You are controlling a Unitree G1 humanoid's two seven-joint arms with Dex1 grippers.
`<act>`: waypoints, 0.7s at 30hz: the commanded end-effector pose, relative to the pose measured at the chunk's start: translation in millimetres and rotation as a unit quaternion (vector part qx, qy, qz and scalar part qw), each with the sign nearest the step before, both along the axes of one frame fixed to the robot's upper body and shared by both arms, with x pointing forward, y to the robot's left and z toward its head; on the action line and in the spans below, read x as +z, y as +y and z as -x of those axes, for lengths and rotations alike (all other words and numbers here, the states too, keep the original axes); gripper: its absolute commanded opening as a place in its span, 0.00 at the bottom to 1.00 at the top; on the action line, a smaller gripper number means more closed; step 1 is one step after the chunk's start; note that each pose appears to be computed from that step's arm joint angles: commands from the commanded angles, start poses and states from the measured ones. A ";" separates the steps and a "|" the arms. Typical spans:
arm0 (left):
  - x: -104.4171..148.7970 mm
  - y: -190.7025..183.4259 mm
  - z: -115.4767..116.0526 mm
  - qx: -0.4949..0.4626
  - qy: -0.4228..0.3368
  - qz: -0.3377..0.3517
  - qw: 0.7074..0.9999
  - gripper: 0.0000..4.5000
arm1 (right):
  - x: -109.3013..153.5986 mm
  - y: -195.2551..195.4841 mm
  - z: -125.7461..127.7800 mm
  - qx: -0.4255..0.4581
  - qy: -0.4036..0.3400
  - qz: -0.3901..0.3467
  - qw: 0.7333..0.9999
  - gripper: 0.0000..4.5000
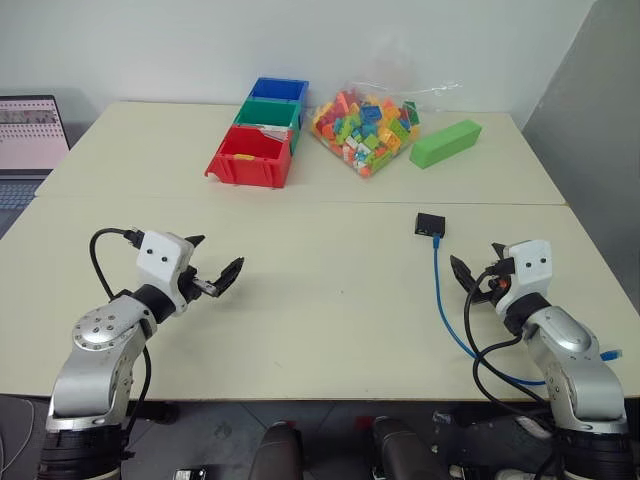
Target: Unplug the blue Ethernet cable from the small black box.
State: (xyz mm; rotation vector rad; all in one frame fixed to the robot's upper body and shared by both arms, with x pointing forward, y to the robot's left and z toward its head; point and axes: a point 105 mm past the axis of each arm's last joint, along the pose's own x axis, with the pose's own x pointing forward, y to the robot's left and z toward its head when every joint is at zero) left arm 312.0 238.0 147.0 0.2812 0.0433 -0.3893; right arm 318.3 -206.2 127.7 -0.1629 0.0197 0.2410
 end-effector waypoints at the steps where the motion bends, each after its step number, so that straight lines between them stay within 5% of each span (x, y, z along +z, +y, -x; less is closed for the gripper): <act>1: 16.0 -6.5 3.7 -0.011 -0.026 -0.002 1.000 1.00 | 10.8 -4.8 -0.3 -0.004 -0.018 0.007 1.000 0.99; 14: 8.0 -24.2 4.2 -0.030 -0.003 -0.006 1.000 1.00 | -4.5 -5.5 -4.9 -0.019 0.015 0.028 0.999 0.99; 21: 9.5 -82.2 22.0 -0.196 0.024 0.014 0.980 1.00 | -19.0 4.8 -20.7 -0.041 0.026 0.012 0.999 0.99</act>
